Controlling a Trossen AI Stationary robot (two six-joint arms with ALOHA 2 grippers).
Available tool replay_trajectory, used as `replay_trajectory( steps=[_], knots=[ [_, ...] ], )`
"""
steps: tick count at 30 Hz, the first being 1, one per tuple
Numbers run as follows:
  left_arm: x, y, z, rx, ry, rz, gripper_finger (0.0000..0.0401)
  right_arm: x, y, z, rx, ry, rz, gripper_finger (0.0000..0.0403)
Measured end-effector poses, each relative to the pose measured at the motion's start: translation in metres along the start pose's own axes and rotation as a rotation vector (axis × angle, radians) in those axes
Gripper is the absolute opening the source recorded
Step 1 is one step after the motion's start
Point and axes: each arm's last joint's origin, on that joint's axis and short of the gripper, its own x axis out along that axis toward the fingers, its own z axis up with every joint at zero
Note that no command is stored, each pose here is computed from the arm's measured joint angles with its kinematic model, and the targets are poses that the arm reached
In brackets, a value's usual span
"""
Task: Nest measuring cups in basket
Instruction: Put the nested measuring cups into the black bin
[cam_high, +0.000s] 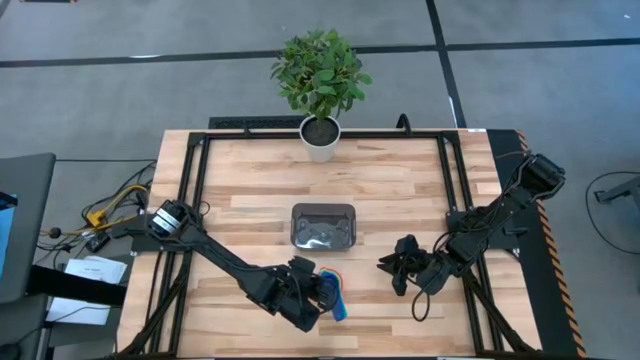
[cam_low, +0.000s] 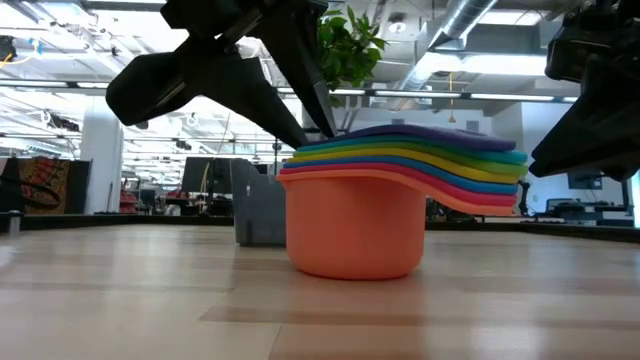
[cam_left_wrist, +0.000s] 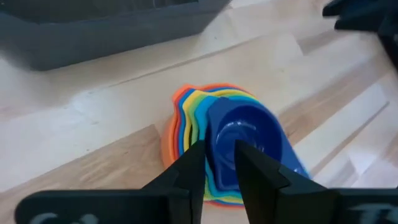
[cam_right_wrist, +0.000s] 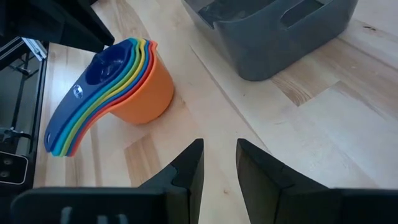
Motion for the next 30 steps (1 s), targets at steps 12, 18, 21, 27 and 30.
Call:
replay_trajectory(
  steps=[12, 18, 21, 27, 30],
  knots=[
    [-0.033, -0.011, 0.008, 0.628, 0.068, -0.119, 0.0077, 0.004, 0.013, 0.003, 0.071, -0.056, 0.11, 0.0118],
    [-0.032, -0.015, -0.019, 0.96, 0.251, -0.32, 0.0059, 0.015, 0.021, -0.004, 0.091, -0.068, 0.174, 0.0118],
    [-0.025, -0.015, -0.036, 1.042, 0.258, -0.377, 0.0044, 0.023, 0.023, -0.011, 0.117, -0.063, 0.203, 0.0118],
    [0.0, -0.007, -0.05, 1.073, 0.231, -0.32, 0.0017, 0.044, 0.041, -0.023, 0.132, 0.004, 0.263, 0.0118],
    [0.01, -0.007, -0.05, 1.052, 0.208, -0.303, 0.0008, 0.055, 0.055, -0.027, 0.114, 0.035, 0.282, 0.0118]
  ],
)
